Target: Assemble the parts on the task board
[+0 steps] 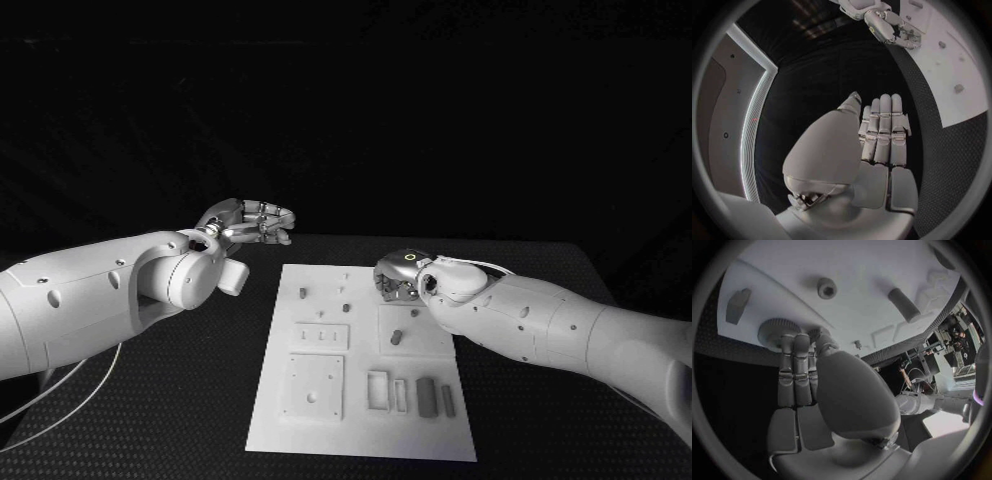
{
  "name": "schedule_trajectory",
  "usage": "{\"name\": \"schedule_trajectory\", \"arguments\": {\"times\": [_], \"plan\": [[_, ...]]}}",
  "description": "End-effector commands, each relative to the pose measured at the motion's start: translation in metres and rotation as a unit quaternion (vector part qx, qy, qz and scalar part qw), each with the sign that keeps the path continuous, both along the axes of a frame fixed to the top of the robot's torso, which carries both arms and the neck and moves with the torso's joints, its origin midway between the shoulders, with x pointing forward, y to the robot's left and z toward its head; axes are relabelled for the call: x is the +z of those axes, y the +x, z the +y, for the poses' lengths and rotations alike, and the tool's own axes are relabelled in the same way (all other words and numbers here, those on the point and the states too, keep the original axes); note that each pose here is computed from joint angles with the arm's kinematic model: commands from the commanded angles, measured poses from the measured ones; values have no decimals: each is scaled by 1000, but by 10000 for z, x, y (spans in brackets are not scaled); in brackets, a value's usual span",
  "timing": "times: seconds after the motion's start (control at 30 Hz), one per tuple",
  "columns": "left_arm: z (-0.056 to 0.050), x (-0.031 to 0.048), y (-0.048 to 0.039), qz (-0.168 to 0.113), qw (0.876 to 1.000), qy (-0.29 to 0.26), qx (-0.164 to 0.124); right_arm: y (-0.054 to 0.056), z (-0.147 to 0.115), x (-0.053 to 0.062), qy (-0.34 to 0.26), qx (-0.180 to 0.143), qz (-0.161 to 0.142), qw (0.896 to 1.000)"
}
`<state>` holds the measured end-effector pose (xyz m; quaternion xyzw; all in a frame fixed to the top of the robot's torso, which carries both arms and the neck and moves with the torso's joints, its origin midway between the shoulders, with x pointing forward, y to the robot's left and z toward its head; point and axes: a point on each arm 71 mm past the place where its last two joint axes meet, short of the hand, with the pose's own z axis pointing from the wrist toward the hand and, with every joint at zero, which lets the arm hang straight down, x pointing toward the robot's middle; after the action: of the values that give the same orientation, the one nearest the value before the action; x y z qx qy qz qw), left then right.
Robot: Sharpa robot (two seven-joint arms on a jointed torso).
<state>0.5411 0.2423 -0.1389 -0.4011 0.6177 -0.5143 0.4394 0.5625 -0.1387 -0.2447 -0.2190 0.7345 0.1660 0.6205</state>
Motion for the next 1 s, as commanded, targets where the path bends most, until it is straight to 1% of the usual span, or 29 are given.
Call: {"name": "schedule_trajectory", "arguments": {"times": [0.03, 0.33, 0.43, 0.57, 0.83, 1.0], "plan": [[-19, 29, 0, -7, 1000, -1, -5, 1, 10, 23, 5, -2, -22, 1000], [-21, 30, 0, -8, 1000, -1, -5, 10, 42, 78, 22, -14, -53, 998], [-12, 30, 4, -8, 1000, 0, -3, 9, 69, 91, 23, -13, -57, 998], [-10, 31, 9, -8, 1000, 0, -2, 15, 149, 140, 27, -10, -67, 997], [-25, 34, 10, -10, 1000, 0, -4, 31, 317, 171, 35, -5, -83, 996], [-47, 41, 13, -12, 1000, 1, -6, 56, 381, 194, 40, -8, -96, 995]]}}
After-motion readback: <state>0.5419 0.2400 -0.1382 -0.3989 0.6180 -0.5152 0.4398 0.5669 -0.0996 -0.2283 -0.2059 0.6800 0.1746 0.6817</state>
